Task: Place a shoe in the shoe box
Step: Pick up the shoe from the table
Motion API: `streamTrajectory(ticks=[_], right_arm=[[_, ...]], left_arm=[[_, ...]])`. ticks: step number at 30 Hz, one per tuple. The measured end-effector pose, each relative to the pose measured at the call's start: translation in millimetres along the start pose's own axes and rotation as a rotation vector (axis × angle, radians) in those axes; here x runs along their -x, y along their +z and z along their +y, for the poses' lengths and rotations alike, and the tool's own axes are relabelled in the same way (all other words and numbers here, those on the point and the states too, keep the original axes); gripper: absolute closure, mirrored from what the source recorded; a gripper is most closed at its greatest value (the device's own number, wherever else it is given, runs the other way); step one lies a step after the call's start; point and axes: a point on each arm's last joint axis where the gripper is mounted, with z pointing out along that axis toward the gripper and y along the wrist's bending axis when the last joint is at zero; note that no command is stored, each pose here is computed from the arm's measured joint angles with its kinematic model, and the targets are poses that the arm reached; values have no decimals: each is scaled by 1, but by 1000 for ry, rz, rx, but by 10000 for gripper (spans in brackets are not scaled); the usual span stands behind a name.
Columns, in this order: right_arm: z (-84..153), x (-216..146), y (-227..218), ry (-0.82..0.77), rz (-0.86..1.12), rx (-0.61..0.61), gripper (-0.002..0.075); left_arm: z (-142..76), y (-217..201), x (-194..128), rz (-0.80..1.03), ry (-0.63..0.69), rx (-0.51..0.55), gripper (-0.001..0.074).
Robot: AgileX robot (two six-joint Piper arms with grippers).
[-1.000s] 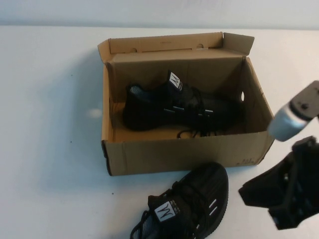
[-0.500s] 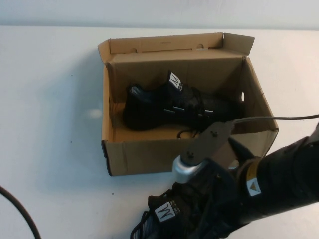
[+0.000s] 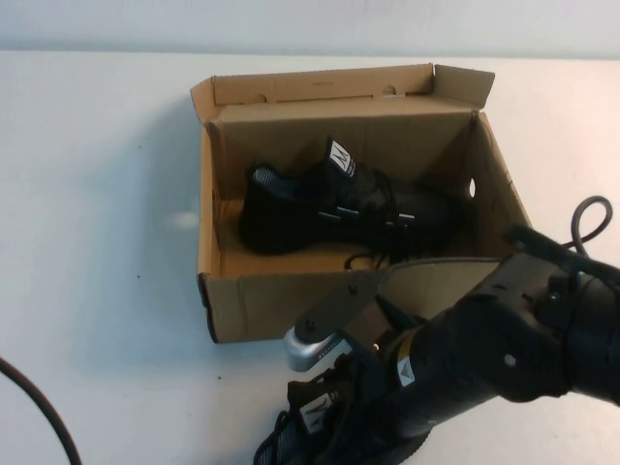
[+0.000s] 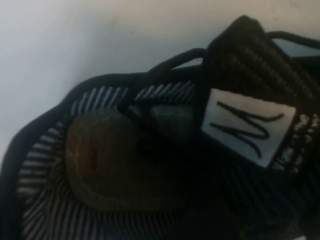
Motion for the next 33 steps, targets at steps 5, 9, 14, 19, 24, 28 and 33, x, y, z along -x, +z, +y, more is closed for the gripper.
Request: streamTrajectory(ticks=[5,9,14,19,24,28,33], right_arm=[[-2,1,15,-1,32,-7,360],[-3,0,18,-1,43,-10,575],[-1,1,17,-1,38,-6,719],[1,5,4,-6,16,3,736],[6,12,-7,7,-5,28,647],[8,17,-12,16,-17,44,396],[9,16,-11,19,5,47,138]], left_arm=[[0,0,0,0,1,1,736],[0,0,0,0,1,1,736],[0,0,0,0,1,1,736],[0,0,0,0,3,1,736],[0,0,0,0,3,1,736],[0,0,0,0,3,1,736],[0,0,0,-1,3,1,736]])
